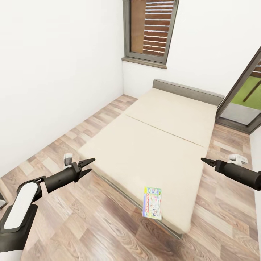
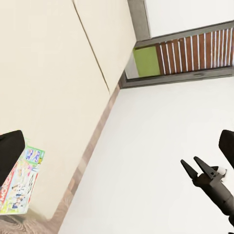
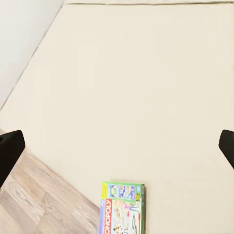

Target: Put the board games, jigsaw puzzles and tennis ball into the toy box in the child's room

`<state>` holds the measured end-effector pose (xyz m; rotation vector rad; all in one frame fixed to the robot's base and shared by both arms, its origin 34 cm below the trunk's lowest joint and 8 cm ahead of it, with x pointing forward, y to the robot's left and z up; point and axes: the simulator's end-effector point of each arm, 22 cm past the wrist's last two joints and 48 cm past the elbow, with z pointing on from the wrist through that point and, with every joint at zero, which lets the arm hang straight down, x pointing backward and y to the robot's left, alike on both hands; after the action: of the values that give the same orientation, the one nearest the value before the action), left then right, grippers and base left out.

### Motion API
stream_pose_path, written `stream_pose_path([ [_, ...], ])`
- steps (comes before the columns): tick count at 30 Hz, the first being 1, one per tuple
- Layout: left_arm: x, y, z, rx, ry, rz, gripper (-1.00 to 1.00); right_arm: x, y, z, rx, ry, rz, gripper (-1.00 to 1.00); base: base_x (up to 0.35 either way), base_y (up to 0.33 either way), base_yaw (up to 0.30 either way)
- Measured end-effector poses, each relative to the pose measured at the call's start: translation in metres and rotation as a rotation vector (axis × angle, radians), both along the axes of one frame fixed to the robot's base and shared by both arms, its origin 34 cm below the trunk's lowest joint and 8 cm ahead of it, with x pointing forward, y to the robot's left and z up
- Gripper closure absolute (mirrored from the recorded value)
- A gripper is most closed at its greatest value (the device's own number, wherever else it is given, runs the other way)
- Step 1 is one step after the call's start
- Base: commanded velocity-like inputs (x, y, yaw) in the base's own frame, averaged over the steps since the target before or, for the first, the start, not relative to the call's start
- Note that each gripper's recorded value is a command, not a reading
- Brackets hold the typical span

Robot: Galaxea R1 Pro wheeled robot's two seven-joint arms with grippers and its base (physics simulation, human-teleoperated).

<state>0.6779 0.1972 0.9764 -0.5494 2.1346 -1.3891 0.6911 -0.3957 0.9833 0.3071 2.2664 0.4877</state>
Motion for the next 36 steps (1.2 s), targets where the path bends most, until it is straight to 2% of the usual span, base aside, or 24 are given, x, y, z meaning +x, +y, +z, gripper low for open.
stream_pose_path([
  [23,0.0,-0.001,0.021,-0.001,-0.038,-0.003,-1.0,0.0,-0.001,0.021,-0.001,-0.036,-0.002,-1.0,0.255,0.234,-0.067],
  [36,0.001,-0.002,0.033,-0.002,-0.059,-0.003,-1.0,0.001,-0.001,0.034,-0.001,-0.058,-0.003,-1.0,0.088,0.086,-0.067],
])
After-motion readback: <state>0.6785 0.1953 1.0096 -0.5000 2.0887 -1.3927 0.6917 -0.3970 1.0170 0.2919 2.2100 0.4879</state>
